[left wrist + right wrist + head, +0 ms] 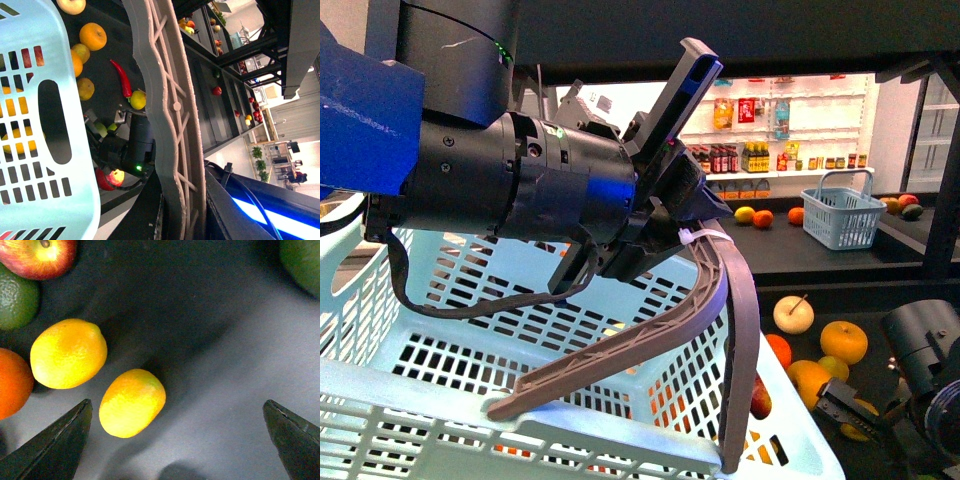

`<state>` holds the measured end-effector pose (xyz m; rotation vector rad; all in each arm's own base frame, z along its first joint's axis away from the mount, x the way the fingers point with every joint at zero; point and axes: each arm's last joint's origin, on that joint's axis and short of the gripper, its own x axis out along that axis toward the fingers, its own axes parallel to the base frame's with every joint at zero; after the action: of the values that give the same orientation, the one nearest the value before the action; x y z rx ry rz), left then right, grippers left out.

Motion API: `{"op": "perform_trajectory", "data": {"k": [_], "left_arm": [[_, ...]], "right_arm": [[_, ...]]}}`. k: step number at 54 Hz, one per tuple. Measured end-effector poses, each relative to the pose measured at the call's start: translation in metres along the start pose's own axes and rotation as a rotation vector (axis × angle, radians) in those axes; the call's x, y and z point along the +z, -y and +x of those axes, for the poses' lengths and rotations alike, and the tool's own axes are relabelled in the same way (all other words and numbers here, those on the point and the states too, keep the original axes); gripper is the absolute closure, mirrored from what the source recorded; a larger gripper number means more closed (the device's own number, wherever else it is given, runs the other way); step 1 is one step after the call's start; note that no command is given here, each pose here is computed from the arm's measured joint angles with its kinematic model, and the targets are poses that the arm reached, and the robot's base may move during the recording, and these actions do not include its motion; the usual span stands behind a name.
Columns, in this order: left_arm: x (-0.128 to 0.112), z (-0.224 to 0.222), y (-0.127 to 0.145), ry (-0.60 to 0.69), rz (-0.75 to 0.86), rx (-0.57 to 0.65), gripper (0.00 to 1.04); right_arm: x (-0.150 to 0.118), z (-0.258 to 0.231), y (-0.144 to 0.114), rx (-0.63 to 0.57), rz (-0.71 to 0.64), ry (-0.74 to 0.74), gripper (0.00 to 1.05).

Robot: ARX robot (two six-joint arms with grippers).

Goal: Pick lemon from shelf

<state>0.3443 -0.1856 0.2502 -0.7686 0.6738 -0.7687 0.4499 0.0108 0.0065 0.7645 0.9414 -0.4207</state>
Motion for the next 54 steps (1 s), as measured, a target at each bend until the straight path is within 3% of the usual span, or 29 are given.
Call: {"op": "perform_trajectory", "data": {"k": [13,37,54], "left_arm": [[0.000,0.000,0.000,0.000,0.000,0.000,0.93],[0.000,0.000,0.000,0.000,0.000,0.000,0.93],[0.000,0.000,0.000,0.000,0.000,0.000,0.93]], "right_arm": [[-0.018,0.020,-0.021,-0.028,0.063,-0.037,0.02],[-0.049,0.045,-0.028,-0.071,0.050,-0.074,0.02],[-0.040,0.068,-0.037,-0.079,0.035,-0.057,0.02]]}}
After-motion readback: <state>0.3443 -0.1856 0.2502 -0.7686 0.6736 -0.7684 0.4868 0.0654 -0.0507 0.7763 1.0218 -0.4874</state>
